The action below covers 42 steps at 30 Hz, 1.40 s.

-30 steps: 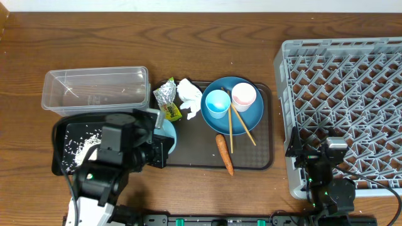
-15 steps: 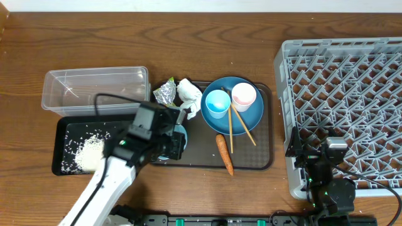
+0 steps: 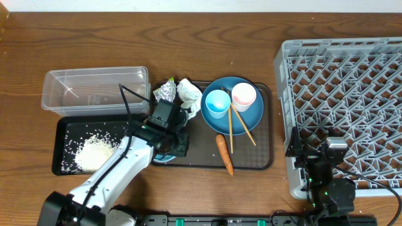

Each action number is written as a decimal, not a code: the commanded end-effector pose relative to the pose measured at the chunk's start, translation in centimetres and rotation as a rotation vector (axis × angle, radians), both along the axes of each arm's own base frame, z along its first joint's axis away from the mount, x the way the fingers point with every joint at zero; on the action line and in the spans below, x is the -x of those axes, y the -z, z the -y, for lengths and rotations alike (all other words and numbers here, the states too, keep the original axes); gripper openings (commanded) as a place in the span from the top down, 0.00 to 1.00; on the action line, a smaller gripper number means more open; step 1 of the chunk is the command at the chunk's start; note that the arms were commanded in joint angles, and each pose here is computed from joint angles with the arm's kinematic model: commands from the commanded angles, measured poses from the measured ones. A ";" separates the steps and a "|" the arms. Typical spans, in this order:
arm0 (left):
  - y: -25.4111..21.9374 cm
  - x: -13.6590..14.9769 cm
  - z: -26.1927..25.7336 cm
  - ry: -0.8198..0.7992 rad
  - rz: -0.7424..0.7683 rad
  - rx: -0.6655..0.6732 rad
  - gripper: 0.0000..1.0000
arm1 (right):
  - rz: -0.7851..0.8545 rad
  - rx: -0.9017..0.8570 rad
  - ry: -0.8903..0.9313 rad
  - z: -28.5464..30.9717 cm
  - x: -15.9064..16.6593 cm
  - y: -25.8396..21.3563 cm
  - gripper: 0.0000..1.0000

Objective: Sort waste into correct bins and load items into the dishwasher rack
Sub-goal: 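Carry the emptied bowl back and set it on the dark tray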

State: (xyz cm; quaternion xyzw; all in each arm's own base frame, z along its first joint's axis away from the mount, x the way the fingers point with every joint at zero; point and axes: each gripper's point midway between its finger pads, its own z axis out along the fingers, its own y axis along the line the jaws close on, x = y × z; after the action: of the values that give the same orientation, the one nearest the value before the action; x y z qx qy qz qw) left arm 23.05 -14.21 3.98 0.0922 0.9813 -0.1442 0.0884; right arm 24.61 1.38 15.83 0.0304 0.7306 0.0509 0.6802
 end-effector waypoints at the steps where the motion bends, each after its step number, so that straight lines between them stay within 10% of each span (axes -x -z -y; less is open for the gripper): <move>1: 0.8 0.3 -0.5 -0.019 -0.026 -0.030 0.75 | -0.004 0.004 -0.003 0.0 0.0 0.1 0.01; 19: -6.0 -0.3 -0.3 -0.096 0.180 0.089 0.55 | -0.004 0.004 -0.003 0.0 0.0 0.1 0.01; 28: -8.4 1.4 4.0 -0.009 0.183 0.266 0.00 | -0.004 0.004 -0.003 0.0 0.0 0.1 0.01; 36: -9.4 2.9 7.9 0.105 0.160 0.378 0.01 | -0.004 0.004 -0.003 0.0 0.0 0.1 0.01; 42: -7.5 3.9 9.5 0.123 0.125 0.318 0.22 | -0.004 0.004 -0.003 0.0 0.0 0.1 0.01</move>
State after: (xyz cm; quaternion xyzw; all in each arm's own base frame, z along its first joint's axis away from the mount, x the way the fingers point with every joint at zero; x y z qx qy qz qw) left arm 19.66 -23.30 12.93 0.1559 0.9196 -0.3174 0.1709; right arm 24.61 1.39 15.83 0.0303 0.7306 0.0510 0.6802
